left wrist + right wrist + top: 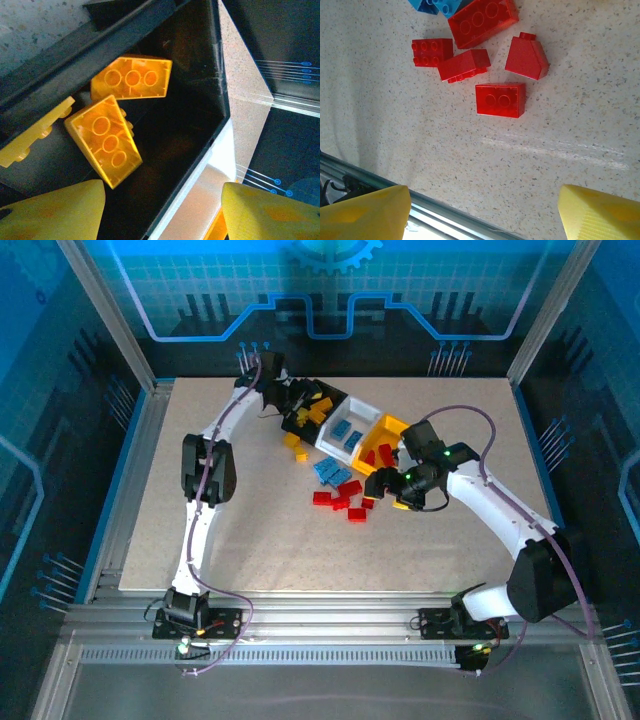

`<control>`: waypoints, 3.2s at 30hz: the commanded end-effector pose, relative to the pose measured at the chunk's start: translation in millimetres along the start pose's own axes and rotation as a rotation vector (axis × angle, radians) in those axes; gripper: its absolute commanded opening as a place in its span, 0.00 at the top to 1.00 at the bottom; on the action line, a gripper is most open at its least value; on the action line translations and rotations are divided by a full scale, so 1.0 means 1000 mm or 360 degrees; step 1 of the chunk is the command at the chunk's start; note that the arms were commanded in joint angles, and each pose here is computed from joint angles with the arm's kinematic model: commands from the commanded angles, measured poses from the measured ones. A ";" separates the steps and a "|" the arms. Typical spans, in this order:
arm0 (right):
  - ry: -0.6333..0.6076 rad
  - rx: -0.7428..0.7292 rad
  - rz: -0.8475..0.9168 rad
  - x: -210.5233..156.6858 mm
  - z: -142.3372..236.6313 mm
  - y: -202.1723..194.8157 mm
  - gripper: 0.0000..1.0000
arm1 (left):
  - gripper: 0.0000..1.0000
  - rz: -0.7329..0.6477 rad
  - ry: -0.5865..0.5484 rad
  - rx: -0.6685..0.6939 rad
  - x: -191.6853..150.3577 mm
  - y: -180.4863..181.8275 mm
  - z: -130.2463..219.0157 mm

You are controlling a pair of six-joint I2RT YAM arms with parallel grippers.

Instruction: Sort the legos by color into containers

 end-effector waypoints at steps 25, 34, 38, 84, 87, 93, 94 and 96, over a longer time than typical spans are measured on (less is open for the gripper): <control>0.0053 0.0082 0.0032 0.003 -0.003 -0.006 0.21 | 0.40 -0.0551 0.0329 0.0991 -0.096 0.014 0.040; 0.0038 0.0077 0.0005 0.003 0.002 -0.012 0.21 | 0.41 -0.0529 0.0364 0.0993 -0.097 0.024 0.015; 0.0042 0.0074 -0.0002 0.005 0.002 -0.012 0.22 | 0.41 -0.0522 0.0359 0.0989 -0.095 0.024 0.009; 0.0050 0.0093 -0.0036 0.003 -0.001 -0.013 0.22 | 0.40 -0.0558 0.0442 0.1177 -0.105 0.066 0.021; 0.0054 0.0089 -0.0039 0.003 -0.001 -0.013 0.22 | 0.40 -0.0559 0.0436 0.1185 -0.095 0.070 0.022; 0.0058 0.0078 -0.0052 0.003 -0.001 -0.013 0.22 | 0.39 -0.0557 0.0385 0.1112 -0.078 0.065 0.016; 0.0058 0.0079 -0.0055 0.004 -0.001 -0.012 0.22 | 0.39 -0.0559 0.0381 0.1098 -0.076 0.064 0.014; 0.0058 0.0076 -0.0054 0.004 0.000 -0.011 0.22 | 0.38 -0.0562 0.0381 0.1065 -0.073 0.061 0.009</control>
Point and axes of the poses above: each hand's point on the last joint's axis, 136 mm out from that joint toward the fingers, its own z axis back along the fingers, its own y axis along the line the jaws close on, x = y × z, the point moved 9 cm from there along z, back along the fingers, and after that the axes turned 9 degrees about -z, right-handed, at the moved point
